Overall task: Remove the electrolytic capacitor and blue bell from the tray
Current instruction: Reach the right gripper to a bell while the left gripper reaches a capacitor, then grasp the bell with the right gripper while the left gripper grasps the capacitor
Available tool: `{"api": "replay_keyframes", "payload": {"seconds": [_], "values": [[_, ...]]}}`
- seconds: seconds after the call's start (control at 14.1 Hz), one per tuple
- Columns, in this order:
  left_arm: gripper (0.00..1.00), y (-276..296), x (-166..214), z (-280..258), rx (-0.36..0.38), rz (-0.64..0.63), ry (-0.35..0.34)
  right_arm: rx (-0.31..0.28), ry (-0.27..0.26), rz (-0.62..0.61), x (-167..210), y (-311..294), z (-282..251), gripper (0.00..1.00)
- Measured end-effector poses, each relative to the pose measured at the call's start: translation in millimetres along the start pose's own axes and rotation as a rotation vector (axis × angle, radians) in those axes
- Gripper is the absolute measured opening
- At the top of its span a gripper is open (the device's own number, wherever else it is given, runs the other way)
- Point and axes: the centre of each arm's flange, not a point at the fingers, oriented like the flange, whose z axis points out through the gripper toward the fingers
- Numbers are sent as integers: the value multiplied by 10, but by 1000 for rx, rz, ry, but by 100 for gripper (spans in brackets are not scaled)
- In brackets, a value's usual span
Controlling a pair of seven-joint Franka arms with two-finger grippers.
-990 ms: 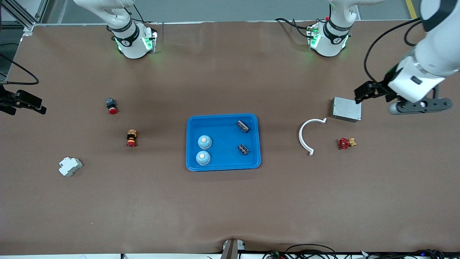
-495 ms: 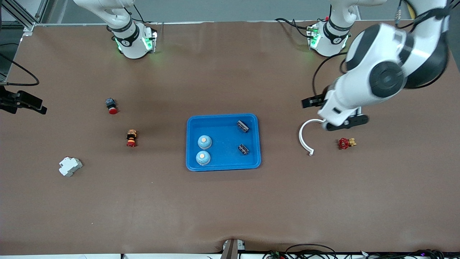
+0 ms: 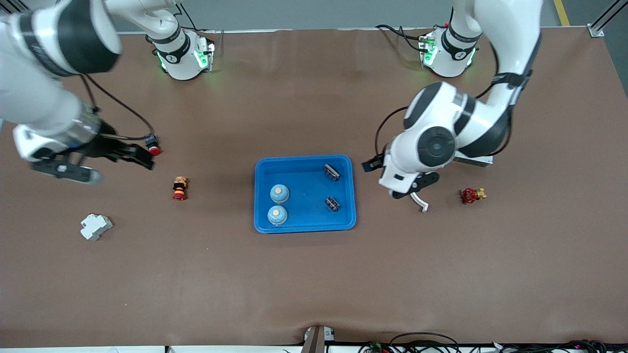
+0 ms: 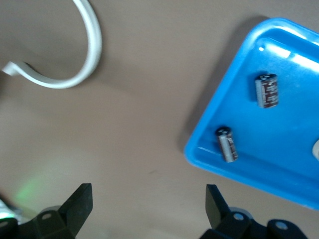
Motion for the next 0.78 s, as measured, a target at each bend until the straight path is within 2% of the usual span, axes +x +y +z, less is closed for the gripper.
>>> {"api": "replay_keyframes", "payload": {"seconds": [0.14,0.42,0.78], "values": [[100,215,-42,209,-35,-56,19,-8,-9,36,-130,-357,424,100],[100,523,-41,560,-116,-207,48,-2,19,117,-531,-1211,1465,100],[100,756,-66,921,-146,-314,100,4,43,159,-952,-1895,2470,100]]}}
